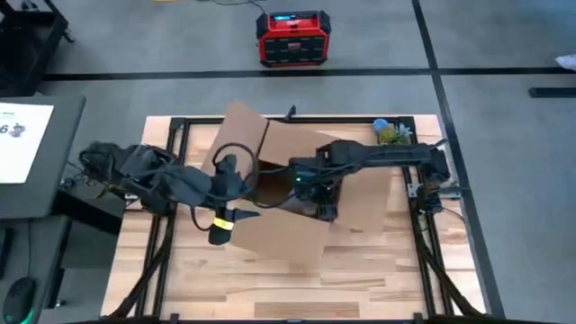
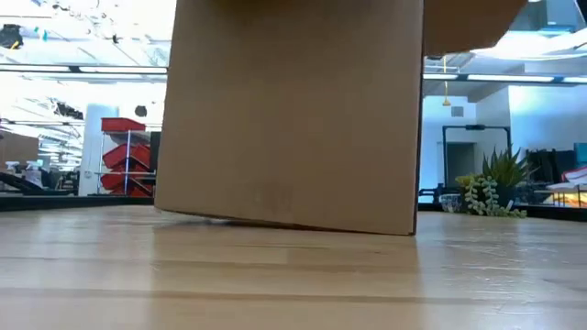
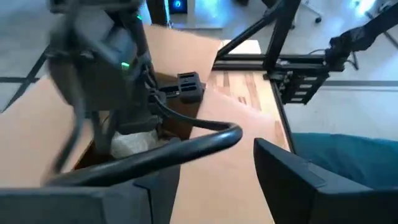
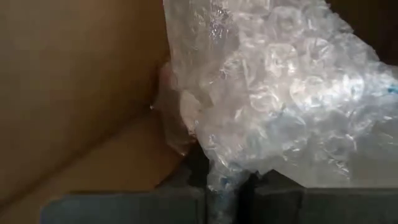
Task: Wrap mug
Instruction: Put the wrapped green mug into the cardboard box, then close the cardboard box
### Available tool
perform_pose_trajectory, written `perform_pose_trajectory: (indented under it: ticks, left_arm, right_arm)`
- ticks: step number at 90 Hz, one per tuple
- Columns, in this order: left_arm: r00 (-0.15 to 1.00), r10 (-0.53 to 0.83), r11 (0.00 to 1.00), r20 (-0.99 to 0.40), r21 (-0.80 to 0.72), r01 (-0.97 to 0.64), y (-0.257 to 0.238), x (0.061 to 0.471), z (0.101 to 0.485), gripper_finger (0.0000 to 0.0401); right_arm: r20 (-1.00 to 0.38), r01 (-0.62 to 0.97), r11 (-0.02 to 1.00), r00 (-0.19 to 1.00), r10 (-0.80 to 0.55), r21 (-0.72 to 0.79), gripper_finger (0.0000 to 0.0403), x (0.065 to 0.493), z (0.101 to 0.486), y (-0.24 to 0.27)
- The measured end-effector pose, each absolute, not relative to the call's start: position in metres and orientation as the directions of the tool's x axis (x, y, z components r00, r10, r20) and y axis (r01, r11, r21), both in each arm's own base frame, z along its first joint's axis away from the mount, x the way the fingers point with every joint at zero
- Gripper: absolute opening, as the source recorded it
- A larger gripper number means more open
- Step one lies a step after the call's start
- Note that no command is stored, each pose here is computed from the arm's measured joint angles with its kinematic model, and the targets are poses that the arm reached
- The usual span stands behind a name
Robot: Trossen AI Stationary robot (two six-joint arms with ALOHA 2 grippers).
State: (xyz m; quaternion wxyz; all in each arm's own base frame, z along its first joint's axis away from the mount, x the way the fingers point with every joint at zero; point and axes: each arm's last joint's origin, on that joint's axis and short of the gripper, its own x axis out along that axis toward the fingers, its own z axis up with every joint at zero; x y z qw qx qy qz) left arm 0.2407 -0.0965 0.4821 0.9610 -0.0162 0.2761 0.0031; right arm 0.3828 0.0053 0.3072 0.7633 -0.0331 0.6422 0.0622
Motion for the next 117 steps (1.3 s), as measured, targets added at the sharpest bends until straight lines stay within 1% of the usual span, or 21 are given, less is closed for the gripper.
perform_pose_trajectory:
  ticks: [10,18,26,47,55,61,76,92,104,117]
  left_arm:
    - [0.836,-0.004,0.999,-0.549,-0.042,-0.023,-0.099,0.240,0.478,0.0180]
    - [0.836,-0.011,0.999,-0.549,-0.050,-0.019,-0.102,0.239,0.478,0.0180]
    - [0.837,-0.021,0.999,-0.547,-0.051,-0.009,-0.104,0.238,0.479,0.0180]
    - [0.835,-0.033,0.998,-0.549,-0.059,0.000,-0.108,0.236,0.478,0.0180]
    - [0.834,-0.037,0.998,-0.551,-0.069,-0.001,-0.109,0.236,0.478,0.0180]
    - [0.830,-0.037,0.997,-0.556,-0.078,-0.008,-0.109,0.235,0.478,0.0180]
    - [0.815,-0.040,0.994,-0.578,-0.106,-0.027,-0.110,0.233,0.475,0.0180]
    - [0.791,-0.053,0.989,-0.609,-0.140,-0.041,-0.117,0.227,0.472,0.0180]
    - [0.756,-0.079,0.985,-0.650,-0.169,-0.043,-0.128,0.217,0.468,0.0180]
    - [0.710,-0.107,0.979,-0.696,-0.199,-0.048,-0.148,0.197,0.463,0.0180]
  right_arm:
    - [-0.981,-0.151,0.986,0.171,0.096,0.070,0.0014,0.386,0.303,0.003]
    - [-0.979,-0.151,0.988,0.193,0.068,0.038,0.0030,0.391,0.300,0.001]
    - [-0.979,-0.157,0.987,0.197,0.059,0.027,0.0062,0.390,0.302,0.002]
    - [-0.977,-0.173,0.985,0.206,0.059,0.023,0.0168,0.390,0.302,0.003]
    - [-0.977,-0.181,0.983,0.202,0.067,0.030,0.0198,0.390,0.305,0.006]
    - [-0.976,-0.193,0.980,0.202,0.076,0.036,0.0212,0.389,0.313,0.010]
    - [-0.961,-0.244,0.968,0.251,0.114,0.052,0.0221,0.383,0.349,0.026]
    - [-0.924,-0.313,0.949,0.354,0.143,0.027,0.0218,0.358,0.401,0.048]
    - [-0.885,-0.345,0.938,0.449,0.127,-0.041,0.0215,0.326,0.435,0.064]
    - [-0.818,-0.293,0.949,0.570,0.074,-0.118,0.0210,0.279,0.472,0.075]
